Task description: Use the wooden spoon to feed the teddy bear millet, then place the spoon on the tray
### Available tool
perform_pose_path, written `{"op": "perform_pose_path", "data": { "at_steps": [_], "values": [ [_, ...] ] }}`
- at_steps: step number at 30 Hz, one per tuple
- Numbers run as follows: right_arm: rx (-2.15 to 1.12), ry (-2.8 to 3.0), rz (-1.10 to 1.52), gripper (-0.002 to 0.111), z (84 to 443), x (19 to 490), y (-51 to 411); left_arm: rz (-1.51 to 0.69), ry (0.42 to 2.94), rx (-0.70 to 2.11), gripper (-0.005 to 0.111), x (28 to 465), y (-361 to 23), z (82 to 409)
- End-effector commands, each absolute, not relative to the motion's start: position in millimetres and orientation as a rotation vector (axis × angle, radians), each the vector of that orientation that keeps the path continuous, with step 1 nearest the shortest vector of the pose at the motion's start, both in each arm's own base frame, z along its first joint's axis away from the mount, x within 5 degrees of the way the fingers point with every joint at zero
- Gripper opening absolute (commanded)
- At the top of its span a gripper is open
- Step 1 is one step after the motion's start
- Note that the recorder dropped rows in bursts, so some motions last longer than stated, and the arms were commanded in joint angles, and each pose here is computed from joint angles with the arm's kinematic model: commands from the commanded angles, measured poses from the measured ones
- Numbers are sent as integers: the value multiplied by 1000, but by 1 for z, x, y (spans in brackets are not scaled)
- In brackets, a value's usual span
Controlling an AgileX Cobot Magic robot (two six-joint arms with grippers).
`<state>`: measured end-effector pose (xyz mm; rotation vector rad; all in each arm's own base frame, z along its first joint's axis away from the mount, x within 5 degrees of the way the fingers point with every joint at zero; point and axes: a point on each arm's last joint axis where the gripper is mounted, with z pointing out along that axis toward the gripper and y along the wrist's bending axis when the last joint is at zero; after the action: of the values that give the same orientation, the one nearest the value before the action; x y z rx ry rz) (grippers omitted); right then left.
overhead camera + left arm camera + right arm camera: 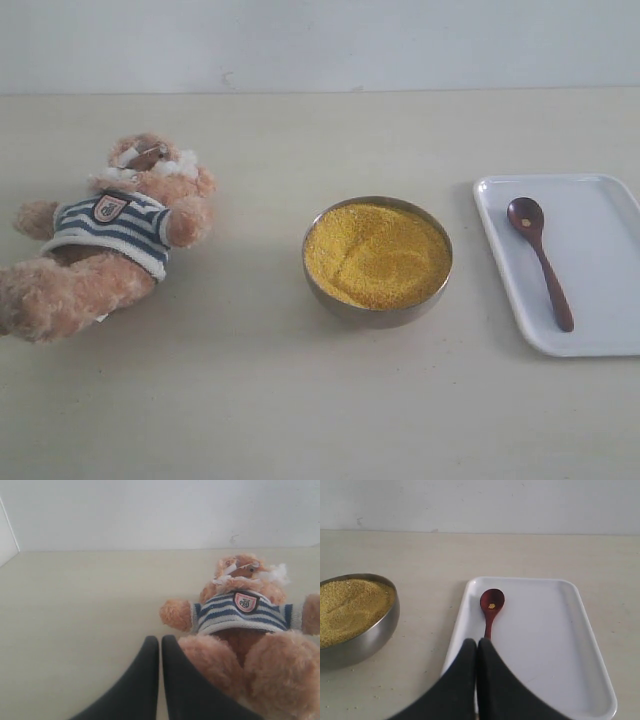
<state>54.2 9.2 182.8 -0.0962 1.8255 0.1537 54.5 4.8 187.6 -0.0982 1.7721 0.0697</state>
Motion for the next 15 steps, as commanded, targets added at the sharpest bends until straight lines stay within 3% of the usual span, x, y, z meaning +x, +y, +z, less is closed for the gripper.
{"op": "perform_pose_path", "data": {
  "at_steps": [1,15],
  "values": [
    [-120,1814,132,0,184,54,9,64,1774,-106,4,54,5,187],
    [-109,1815,146,0,184,54,9,66,1774,-104,4,54,5,187]
  ]
}}
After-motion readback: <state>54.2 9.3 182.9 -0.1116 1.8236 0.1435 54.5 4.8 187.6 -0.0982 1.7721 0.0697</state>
